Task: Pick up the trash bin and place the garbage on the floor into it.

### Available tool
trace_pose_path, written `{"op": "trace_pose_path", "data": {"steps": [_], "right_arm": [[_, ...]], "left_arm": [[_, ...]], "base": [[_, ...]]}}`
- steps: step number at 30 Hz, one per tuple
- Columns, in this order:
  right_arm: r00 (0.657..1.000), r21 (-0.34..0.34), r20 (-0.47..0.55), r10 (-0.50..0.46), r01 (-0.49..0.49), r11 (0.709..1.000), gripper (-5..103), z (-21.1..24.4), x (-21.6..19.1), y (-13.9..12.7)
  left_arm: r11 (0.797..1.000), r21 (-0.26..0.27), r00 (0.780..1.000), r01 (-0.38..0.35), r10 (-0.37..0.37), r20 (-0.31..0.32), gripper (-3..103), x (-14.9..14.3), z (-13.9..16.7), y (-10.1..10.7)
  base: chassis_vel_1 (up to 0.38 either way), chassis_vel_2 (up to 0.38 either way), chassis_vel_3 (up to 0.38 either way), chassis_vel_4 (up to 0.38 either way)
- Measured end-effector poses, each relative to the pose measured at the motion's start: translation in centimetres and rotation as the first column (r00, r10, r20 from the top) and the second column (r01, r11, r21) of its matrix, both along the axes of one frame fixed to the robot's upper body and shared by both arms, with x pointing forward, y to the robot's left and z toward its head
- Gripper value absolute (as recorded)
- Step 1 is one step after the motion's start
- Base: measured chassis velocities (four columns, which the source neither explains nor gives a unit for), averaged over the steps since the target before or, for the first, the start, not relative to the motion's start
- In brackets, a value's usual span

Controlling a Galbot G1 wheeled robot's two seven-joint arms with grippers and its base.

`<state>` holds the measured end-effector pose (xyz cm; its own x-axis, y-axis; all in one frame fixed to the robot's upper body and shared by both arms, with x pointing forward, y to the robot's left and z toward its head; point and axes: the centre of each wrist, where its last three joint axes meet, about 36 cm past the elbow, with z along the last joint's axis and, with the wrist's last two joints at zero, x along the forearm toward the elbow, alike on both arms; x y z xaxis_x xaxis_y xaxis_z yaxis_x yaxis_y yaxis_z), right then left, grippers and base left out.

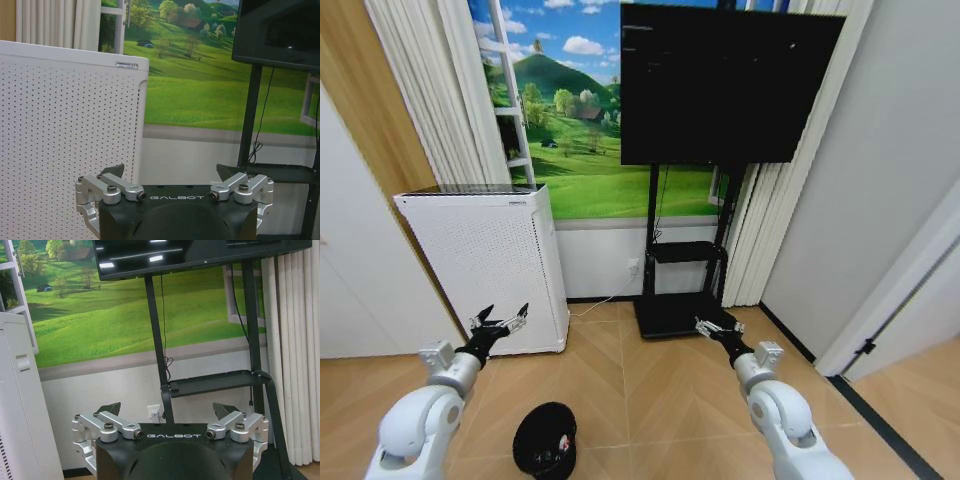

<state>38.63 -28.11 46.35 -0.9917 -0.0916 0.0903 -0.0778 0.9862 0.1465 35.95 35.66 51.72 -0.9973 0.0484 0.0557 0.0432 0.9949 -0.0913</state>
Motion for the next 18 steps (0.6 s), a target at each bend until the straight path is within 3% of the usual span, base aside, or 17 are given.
{"op": "trace_pose_path", "data": {"steps": [18], "right_arm": [[0.999,-0.016,-0.033,-0.006,0.006,1.000,100,0.42,-0.01,0.14]], "left_arm": [[1.000,-0.021,0.999,0.004,-0.005,-0.046,100,0.01,0.50,-0.25]], "base": [[0.000,0.000,0.000,0.000]]}}
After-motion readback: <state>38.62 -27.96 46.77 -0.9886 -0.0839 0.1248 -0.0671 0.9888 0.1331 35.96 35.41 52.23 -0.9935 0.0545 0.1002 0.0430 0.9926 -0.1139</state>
